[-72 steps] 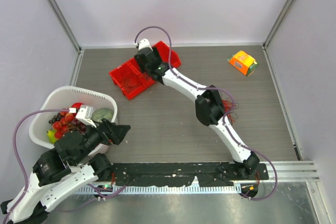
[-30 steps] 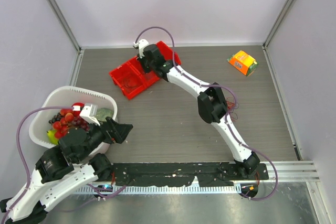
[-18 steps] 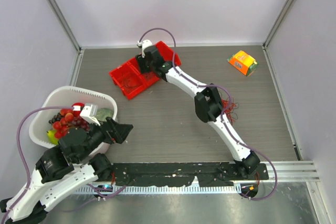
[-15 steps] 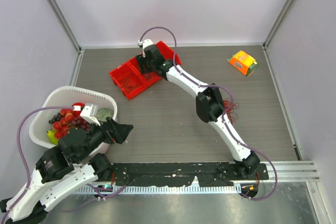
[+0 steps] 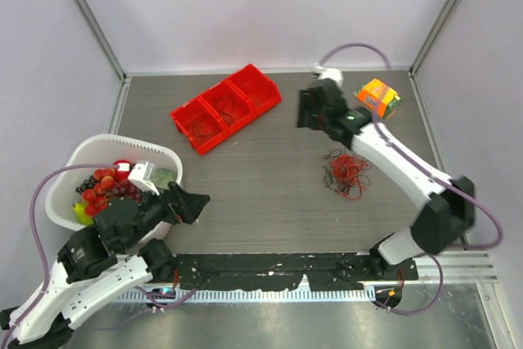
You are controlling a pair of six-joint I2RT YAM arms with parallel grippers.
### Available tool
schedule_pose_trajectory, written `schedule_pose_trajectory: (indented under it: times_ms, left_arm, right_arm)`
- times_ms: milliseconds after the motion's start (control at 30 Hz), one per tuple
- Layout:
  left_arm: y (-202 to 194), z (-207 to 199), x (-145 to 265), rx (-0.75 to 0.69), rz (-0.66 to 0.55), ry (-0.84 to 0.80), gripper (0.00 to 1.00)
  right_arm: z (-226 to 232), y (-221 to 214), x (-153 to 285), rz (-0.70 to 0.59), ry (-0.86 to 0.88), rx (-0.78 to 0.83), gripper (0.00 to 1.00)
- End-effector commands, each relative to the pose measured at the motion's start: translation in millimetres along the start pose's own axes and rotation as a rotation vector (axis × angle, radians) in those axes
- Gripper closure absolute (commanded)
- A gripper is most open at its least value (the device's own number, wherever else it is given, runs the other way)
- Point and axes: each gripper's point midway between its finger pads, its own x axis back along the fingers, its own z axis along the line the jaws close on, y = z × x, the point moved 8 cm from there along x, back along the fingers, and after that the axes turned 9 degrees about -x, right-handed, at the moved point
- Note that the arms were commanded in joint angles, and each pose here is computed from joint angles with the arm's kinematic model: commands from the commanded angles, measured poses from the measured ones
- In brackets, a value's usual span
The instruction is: Untangle the cables
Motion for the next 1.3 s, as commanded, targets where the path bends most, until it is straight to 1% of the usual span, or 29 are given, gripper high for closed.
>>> schedule_pose_trajectory:
  times_ms: [0, 33, 67, 100, 133, 167, 200, 233, 300, 333, 367, 400, 533, 600, 633, 667, 700, 733, 800, 867, 933, 1000, 1033, 1067, 1133, 1200, 1267]
  left_arm:
    - [2, -8, -11, -0.002, 0.029, -0.013, 0.08]
    - [0, -9, -16, -0.006, 0.043, -0.011, 0.08]
    - [-2, -10, -20, -0.009, 0.057, -0.012, 0.08]
    - [-5, -12, -26, -0.012, 0.074, -0.013, 0.08]
    - [-8, -14, -33, -0.013, 0.101, -0.010, 0.08]
    - [-9, -17, -37, -0.007, 0.118, -0.017, 0.08]
    - [-11, -20, -42, -0.004, 0.141, -0.025, 0.08]
    - [-12, -24, -47, 0.001, 0.164, -0.041, 0.08]
    - [-17, -31, -56, 0.017, 0.205, -0.071, 0.08]
    - [-21, -33, -61, 0.024, 0.228, -0.084, 0.09]
    - [-25, -35, -65, 0.032, 0.250, -0.092, 0.09]
    - [-27, -37, -69, 0.040, 0.264, -0.103, 0.09]
    - [-38, -40, -83, 0.067, 0.291, -0.123, 0.11]
    - [-42, -41, -88, 0.074, 0.297, -0.125, 0.12]
    - [-45, -40, -91, 0.073, 0.303, -0.125, 0.14]
    - [-48, -40, -94, 0.071, 0.312, -0.125, 0.18]
    - [-50, -41, -97, 0.068, 0.317, -0.128, 0.20]
    - [-53, -40, -101, 0.065, 0.326, -0.123, 0.22]
    - [-58, -40, -109, 0.059, 0.340, -0.117, 0.28]
    - [-65, -43, -117, 0.059, 0.376, -0.136, 0.33]
    - [-73, -43, -125, 0.060, 0.403, -0.134, 0.36]
    - [-79, -43, -134, 0.055, 0.432, -0.130, 0.37]
    - [-81, -44, -138, 0.052, 0.441, -0.132, 0.34]
    - [-84, -44, -143, 0.049, 0.451, -0.126, 0.27]
    - [-90, -43, -153, 0.035, 0.482, -0.102, 0.25]
    - [-97, -42, -161, 0.015, 0.506, -0.096, 0.28]
    - [-103, -39, -170, -0.007, 0.524, -0.068, 0.36]
  right_arm:
    - [-95, -32, 16, -0.005, -0.223, -0.268, 0.30]
    - [-114, -52, 13, 0.029, -0.264, -0.283, 0.30]
    - [-132, -50, 19, 0.005, -0.290, -0.337, 0.30]
    - [-152, -64, 15, 0.023, -0.338, -0.365, 0.30]
    - [-159, -67, 17, 0.031, -0.329, -0.384, 0.30]
    - [-174, -76, 14, 0.049, -0.359, -0.412, 0.30]
    - [-179, -85, 11, 0.086, -0.360, -0.413, 0.31]
    - [-186, -86, 9, 0.095, -0.371, -0.421, 0.32]
    - [-189, -99, 2, 0.159, -0.364, -0.413, 0.34]
    - [-185, -108, -3, 0.211, -0.315, -0.420, 0.42]
    - [-181, -112, -6, 0.227, -0.280, -0.419, 0.44]
    - [-177, -124, -9, 0.278, -0.241, -0.427, 0.48]
    - [-145, -151, -7, 0.330, -0.119, -0.334, 0.51]
    - [-115, -169, -1, 0.361, -0.020, -0.256, 0.52]
    - [-103, -176, 5, 0.395, 0.052, -0.250, 0.53]
    - [-86, -188, 11, 0.416, 0.111, -0.205, 0.53]
    - [-78, -192, 16, 0.415, 0.146, -0.203, 0.53]
    - [-63, -205, 24, 0.433, 0.205, -0.158, 0.53]
    - [-43, -215, 36, 0.439, 0.293, -0.146, 0.53]
    - [-30, -223, 46, 0.450, 0.364, -0.144, 0.53]
    - [-26, -227, 52, 0.447, 0.394, -0.133, 0.53]
    - [-26, -224, 54, 0.430, 0.397, -0.130, 0.51]
    - [-25, -220, 56, 0.421, 0.407, -0.127, 0.50]
    - [-25, -218, 59, 0.417, 0.409, -0.122, 0.50]
    - [-23, -211, 64, 0.398, 0.429, -0.110, 0.48]
    - [-22, -206, 68, 0.378, 0.446, -0.098, 0.47]
    - [-22, -204, 71, 0.369, 0.455, -0.094, 0.46]
